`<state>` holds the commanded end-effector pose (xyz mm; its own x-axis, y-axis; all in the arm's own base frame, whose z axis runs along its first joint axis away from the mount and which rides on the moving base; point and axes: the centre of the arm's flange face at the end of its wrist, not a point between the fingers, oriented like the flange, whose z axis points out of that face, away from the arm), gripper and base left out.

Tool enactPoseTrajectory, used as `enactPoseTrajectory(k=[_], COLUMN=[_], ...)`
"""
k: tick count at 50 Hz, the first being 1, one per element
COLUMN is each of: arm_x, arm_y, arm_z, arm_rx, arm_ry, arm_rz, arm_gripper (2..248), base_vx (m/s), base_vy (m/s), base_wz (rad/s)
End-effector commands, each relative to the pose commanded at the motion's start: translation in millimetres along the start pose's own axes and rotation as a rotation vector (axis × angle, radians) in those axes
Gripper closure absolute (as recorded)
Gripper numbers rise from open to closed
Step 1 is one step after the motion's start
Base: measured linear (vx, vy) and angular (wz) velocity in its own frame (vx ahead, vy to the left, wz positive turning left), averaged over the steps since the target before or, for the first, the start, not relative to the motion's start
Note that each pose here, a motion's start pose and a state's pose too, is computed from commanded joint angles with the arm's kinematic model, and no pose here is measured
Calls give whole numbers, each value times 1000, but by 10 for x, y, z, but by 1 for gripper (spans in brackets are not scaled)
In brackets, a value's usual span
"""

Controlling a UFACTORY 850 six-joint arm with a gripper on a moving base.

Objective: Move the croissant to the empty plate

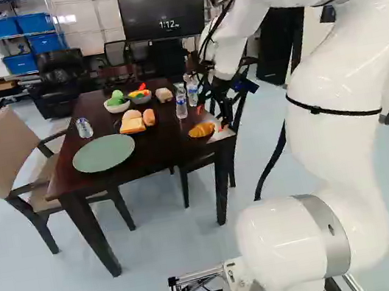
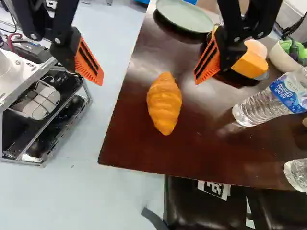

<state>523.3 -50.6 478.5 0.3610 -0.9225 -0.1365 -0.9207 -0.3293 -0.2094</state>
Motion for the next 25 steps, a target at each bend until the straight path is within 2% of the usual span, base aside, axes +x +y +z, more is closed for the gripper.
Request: enactPoseTrajectory(k=[6,25], arm_x=[29,29], arm_y=[-12,-12], arm_z=[91,91], arm_rx=[-14,-14], arm_ry=[-7,-7], arm_rz=[4,4], arm_gripper=[3,3], base_vx=[0,0], base_vy=[0,0], base_wz=[0,0])
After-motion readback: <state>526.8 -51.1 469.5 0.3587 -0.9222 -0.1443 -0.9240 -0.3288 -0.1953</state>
